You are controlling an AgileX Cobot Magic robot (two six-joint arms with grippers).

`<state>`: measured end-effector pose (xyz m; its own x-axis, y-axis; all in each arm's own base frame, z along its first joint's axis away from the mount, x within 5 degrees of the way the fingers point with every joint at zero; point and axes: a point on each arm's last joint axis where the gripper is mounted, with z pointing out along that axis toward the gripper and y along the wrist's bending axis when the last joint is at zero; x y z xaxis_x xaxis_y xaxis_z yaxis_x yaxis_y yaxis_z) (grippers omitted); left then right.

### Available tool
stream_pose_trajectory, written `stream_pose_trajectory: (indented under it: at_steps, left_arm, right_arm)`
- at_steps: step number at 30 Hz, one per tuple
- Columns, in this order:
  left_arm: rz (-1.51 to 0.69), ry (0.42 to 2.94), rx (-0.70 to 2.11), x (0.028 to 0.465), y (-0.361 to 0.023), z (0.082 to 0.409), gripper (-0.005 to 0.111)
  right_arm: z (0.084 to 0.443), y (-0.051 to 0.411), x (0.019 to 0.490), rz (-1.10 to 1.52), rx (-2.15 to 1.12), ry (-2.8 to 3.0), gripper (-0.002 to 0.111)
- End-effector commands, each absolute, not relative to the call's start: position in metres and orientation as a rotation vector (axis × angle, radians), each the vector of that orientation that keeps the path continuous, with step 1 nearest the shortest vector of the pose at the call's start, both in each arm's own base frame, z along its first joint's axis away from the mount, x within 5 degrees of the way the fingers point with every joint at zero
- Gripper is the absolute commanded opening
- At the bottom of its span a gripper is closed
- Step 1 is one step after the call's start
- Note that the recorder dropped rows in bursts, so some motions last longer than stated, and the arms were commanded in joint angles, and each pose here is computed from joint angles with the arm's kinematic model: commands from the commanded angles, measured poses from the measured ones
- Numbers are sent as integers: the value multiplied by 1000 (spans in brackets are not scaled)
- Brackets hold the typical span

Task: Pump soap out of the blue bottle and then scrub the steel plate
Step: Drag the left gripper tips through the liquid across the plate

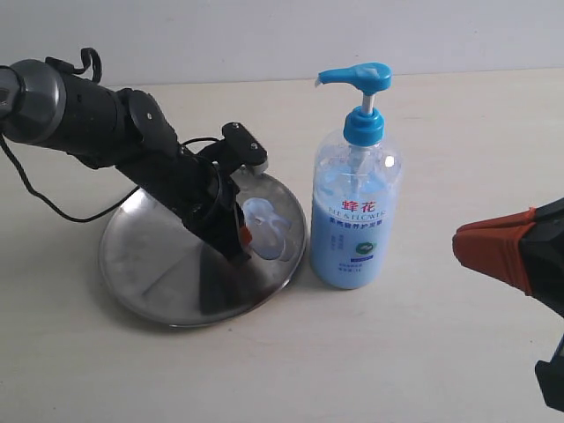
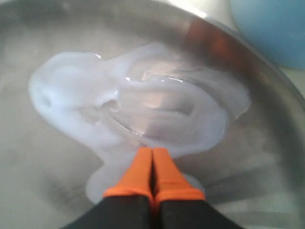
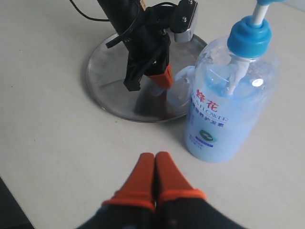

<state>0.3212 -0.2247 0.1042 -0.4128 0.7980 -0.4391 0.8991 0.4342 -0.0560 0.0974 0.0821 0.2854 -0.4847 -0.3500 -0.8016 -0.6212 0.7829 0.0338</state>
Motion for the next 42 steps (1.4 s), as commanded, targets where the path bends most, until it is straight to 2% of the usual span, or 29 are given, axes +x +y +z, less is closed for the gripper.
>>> stream_pose_trajectory:
  at_steps: [1, 5, 14, 19, 28, 35, 42]
  left_arm:
    - [-348, 2359, 1461, 321, -222, 100, 0]
    - [-257, 2405, 1475, 322, -215, 97, 0]
    - [-362, 2506, 1543, 309, -214, 96, 0]
    - [-476, 2436, 1475, 311, -224, 99, 0]
    - [-319, 2333, 1230, 334, -225, 104, 0]
    - [-256, 2270, 1212, 343, -225, 107, 0]
    - [-377, 2296, 1288, 352, -241, 106, 0]
  right_arm:
    - [285, 81, 97, 407, -722, 2112, 0]
    - [285, 81, 97, 407, -722, 2112, 0]
    - [285, 81, 96, 409, -721, 2120, 0]
    - [285, 81, 96, 407, -724, 2118, 0]
    - [285, 82, 97, 411, -721, 2110, 0]
    - [286, 82, 97, 414, -718, 2100, 0]
    - [286, 82, 97, 414, -717, 2099, 0]
